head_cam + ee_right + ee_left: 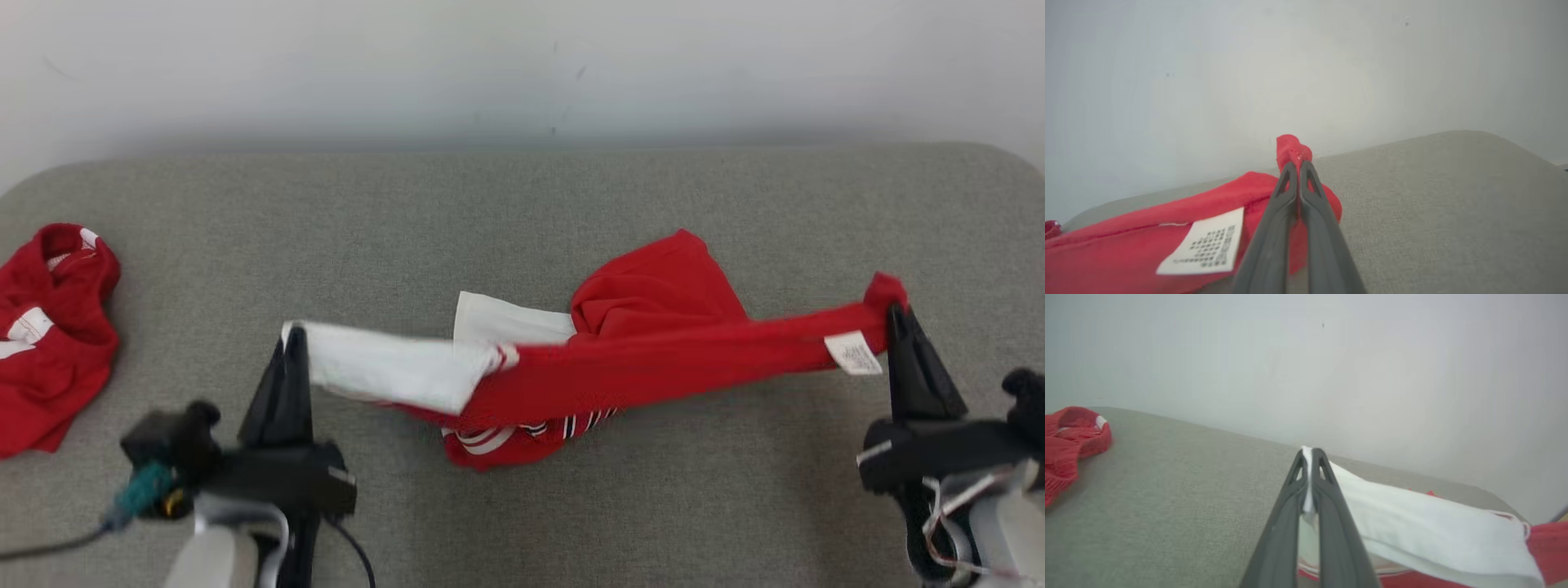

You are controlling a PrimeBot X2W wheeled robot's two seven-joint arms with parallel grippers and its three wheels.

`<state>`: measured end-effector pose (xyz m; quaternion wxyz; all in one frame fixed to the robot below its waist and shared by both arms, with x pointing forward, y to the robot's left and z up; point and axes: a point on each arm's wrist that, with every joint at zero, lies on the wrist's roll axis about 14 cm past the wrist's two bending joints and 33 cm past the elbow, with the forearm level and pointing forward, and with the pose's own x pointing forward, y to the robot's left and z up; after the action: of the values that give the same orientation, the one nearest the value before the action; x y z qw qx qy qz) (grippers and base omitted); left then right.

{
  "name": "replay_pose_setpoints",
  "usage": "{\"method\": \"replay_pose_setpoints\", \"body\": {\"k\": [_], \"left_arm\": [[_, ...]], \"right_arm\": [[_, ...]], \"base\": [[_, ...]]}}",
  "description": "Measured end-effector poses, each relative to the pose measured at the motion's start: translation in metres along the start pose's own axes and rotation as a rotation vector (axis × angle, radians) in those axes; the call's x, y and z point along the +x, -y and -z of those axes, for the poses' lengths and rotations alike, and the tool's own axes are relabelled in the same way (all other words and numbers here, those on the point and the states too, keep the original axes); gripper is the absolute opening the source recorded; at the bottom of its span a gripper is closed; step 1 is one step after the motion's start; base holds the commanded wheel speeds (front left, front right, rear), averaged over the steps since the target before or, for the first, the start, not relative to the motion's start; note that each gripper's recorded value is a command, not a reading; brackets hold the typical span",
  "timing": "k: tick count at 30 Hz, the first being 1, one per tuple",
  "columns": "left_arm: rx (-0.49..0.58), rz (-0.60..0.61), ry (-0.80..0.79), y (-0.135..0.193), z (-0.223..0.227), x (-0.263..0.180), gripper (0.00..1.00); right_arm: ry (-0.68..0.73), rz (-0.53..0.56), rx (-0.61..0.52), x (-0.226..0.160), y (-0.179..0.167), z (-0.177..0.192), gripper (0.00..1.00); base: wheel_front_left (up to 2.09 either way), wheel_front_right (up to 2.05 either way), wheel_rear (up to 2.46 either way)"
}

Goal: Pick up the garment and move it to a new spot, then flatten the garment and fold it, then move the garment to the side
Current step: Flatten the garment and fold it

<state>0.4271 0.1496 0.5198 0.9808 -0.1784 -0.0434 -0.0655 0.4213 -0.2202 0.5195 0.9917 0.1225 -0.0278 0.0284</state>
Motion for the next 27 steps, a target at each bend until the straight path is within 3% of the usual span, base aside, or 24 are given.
{"method": "replay_pose_setpoints", "body": {"k": [3,8,13,19,23,27], "left_arm": [[-0.016,0.066,0.03,0.014,-0.028,0.046,0.0],[0.049,0.173,0.032,0.039,-0.074,0.125,0.0],[0.062,0.224,0.095,0.065,-0.136,0.202,0.0],[0.161,0.274,0.192,0.098,-0.195,0.27,0.0],[0.186,0.288,0.272,0.114,-0.216,0.306,0.0],[0.181,0.281,0.31,0.114,-0.219,0.326,0.0]], "right_arm": [[0.019,-0.034,-0.013,0.035,-0.006,-0.019,0.0],[0.07,-0.067,0.013,0.108,-0.016,-0.065,0.0],[0.153,-0.084,0.044,0.181,-0.022,-0.125,0.0],[0.27,-0.073,0.079,0.247,-0.021,-0.188,0.0],[0.339,-0.037,0.066,0.282,-0.013,-0.211,0.0],[0.374,-0.02,0.062,0.299,-0.011,-0.211,0.0]], "base": [[0.0,0.0,0.0],[0.0,0.0,0.0],[0.0,0.0,0.0],[0.0,0.0,0.0],[0.0,0.0,0.0],[0.0,0.0,0.0]]}}
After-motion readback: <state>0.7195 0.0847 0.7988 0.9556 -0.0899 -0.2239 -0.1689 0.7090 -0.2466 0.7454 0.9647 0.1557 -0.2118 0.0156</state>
